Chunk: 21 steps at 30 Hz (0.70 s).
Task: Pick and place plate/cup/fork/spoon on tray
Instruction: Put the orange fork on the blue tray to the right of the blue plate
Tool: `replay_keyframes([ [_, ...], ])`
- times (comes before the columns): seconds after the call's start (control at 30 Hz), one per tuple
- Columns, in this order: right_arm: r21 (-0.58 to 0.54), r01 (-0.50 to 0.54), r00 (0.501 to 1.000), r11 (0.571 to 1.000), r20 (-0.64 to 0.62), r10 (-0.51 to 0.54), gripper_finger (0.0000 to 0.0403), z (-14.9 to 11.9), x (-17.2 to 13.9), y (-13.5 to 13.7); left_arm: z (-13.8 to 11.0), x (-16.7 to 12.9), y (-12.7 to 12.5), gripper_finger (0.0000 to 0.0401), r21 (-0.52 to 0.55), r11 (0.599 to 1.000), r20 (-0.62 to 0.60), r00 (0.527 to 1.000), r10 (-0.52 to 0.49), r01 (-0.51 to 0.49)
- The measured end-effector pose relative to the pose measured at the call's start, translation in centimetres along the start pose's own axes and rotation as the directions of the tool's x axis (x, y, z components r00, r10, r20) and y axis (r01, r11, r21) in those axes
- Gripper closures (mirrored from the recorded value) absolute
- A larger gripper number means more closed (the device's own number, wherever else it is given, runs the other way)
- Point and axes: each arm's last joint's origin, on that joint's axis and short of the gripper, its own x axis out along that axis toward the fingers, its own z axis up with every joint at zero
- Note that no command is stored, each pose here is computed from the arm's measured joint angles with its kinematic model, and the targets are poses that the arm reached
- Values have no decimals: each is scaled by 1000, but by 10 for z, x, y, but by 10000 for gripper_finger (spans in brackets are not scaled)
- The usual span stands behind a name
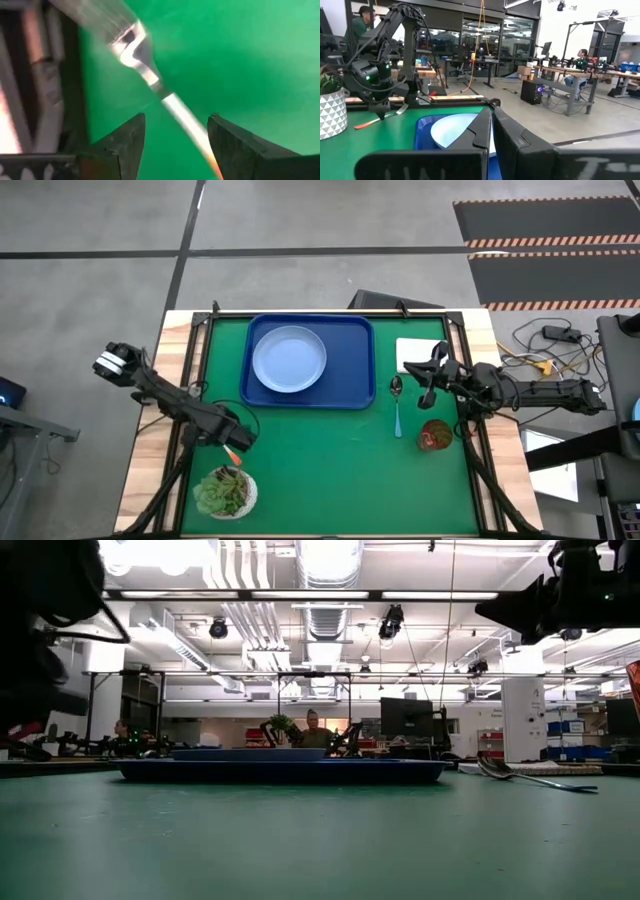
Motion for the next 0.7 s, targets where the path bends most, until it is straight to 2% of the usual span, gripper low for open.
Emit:
replay_keyframes([
  [0.13,-21,-3,1000,1000,-26,3,394,-3,0,0,0,9,6,208,-13,1000,29,1000,11,-10],
  [0.37,-22,-4,1000,1000,-29,3,394,-3,0,0,2,17,6,214,-36,999,45,999,-27,29],
  [0.47,-22,-4,1000,1000,-29,3,394,-3,0,0,2,17,6,244,-33,999,49,998,-39,41],
  [0.7,-20,-4,1000,1000,-30,3,394,-3,0,0,1,17,3,366,-39,997,57,996,-67,69],
])
